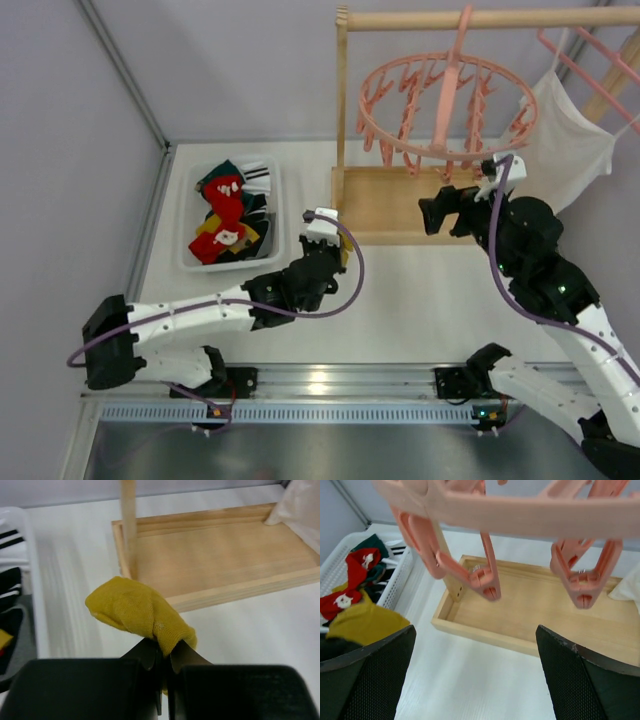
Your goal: Remove the socks clipped to the hanger
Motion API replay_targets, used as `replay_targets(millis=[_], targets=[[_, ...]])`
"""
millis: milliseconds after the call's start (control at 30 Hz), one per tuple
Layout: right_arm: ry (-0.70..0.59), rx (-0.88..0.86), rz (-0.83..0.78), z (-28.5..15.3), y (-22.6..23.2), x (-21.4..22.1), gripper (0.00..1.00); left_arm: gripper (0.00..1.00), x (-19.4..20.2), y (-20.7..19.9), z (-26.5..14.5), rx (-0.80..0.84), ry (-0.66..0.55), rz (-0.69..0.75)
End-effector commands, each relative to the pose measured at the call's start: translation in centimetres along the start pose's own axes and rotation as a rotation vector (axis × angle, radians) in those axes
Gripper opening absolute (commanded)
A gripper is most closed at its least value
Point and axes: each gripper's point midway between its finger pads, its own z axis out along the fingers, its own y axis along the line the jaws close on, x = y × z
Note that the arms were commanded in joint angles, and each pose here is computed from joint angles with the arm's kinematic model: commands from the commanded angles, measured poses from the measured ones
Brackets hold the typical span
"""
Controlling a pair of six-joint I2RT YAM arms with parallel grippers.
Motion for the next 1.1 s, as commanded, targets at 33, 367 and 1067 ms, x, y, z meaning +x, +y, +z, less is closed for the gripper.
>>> replay_targets(millis=[33, 367, 1067], targets=[[-0.008, -0.082, 0.033, -2.6, 0.6, 1.3, 0.99, 0.00, -2.5, 5.8, -0.8, -0.147, 0.065, -0.059], [-0.001, -0.156, 0.074, -4.9, 0.8, 5.9, 0.99, 0.00, -7.9, 19.1, 1.3, -0.373, 0.133, -0.248], [0.070, -0.185, 0.079, -4.7, 1.0, 10.0, 1.00, 0.68, -5.0, 31.0, 9.6, -0.553, 0.429, -0.324]])
